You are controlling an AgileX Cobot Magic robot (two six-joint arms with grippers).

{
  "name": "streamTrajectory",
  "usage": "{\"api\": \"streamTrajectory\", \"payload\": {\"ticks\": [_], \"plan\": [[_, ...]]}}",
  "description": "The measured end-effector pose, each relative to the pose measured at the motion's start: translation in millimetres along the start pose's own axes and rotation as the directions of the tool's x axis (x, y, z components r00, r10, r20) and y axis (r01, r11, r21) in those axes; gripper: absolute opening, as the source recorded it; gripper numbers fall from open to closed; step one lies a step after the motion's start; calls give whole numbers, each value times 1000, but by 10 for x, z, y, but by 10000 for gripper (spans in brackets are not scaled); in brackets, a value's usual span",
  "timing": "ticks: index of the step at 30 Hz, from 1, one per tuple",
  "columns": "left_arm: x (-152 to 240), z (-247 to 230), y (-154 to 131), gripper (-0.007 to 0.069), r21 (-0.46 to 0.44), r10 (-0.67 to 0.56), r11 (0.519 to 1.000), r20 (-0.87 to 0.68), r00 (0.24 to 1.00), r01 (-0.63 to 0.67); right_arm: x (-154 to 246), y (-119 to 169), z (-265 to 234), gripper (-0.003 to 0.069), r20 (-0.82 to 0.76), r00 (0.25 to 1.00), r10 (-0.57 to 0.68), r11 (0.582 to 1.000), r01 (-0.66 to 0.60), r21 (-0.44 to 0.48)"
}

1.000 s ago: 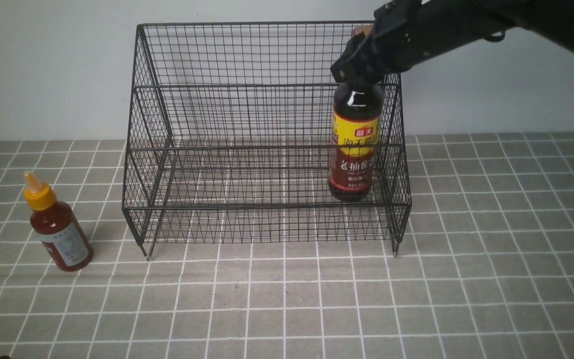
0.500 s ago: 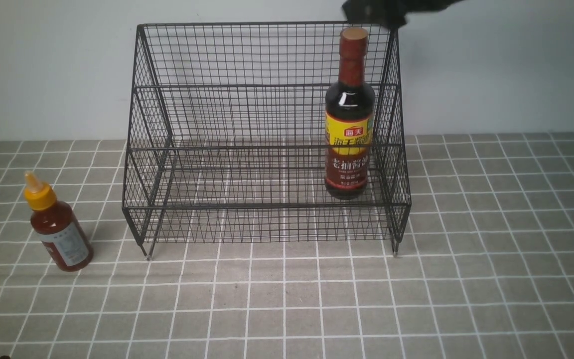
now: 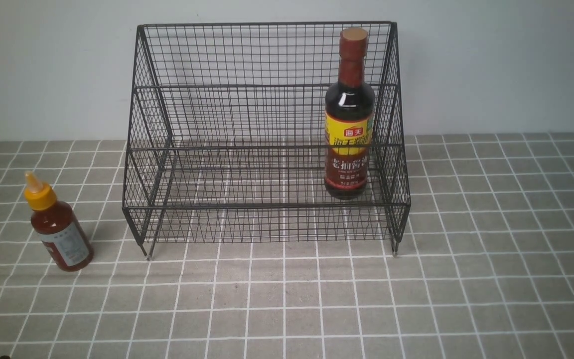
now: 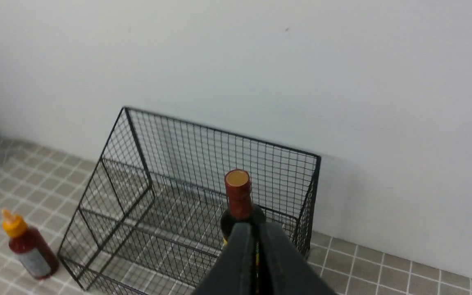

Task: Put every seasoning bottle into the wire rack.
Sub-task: Use the left arm to grab the condiment bottle closest to it

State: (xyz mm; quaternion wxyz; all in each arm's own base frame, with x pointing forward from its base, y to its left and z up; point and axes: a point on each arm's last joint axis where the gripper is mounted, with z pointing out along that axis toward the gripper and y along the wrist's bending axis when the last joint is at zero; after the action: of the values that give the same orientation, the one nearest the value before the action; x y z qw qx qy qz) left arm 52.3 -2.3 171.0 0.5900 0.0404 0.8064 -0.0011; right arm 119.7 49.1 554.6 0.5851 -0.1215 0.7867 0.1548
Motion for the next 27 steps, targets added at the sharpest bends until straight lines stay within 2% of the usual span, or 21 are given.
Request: {"api": "streamTrajectory", "payload": {"ticks": [6, 12, 18, 22, 26, 27], "plan": [[0, 0, 0, -7, 0, 0, 1000, 0, 1000, 0, 525, -38, -502, -12, 195, 980, 51, 999, -52, 1], [0, 0, 0, -7, 0, 0, 1000, 0, 1000, 0, 1374, -115, -422, -12, 292, 953, 85, 996, -81, -25], [0, 0, 0, -7, 0, 0, 1000, 0, 1000, 0, 1918, -167, -249, -13, 223, 969, 111, 994, -107, -26], [0, 0, 0, -7, 0, 0, 1000, 0, 1000, 0, 2327, -239, -15, -13, 132, 988, 79, 996, -83, 20], [0, 0, 0, -7, 0, 0, 1000, 0, 1000, 0, 2612, -302, 103, -14, 117, 993, 18, 998, -26, 64], [0, 0, 0, -7, 0, 0, 1000, 0, 1000, 0, 2674, -323, 113, -14, 126, 992, -4, 994, -9, 105]]}}
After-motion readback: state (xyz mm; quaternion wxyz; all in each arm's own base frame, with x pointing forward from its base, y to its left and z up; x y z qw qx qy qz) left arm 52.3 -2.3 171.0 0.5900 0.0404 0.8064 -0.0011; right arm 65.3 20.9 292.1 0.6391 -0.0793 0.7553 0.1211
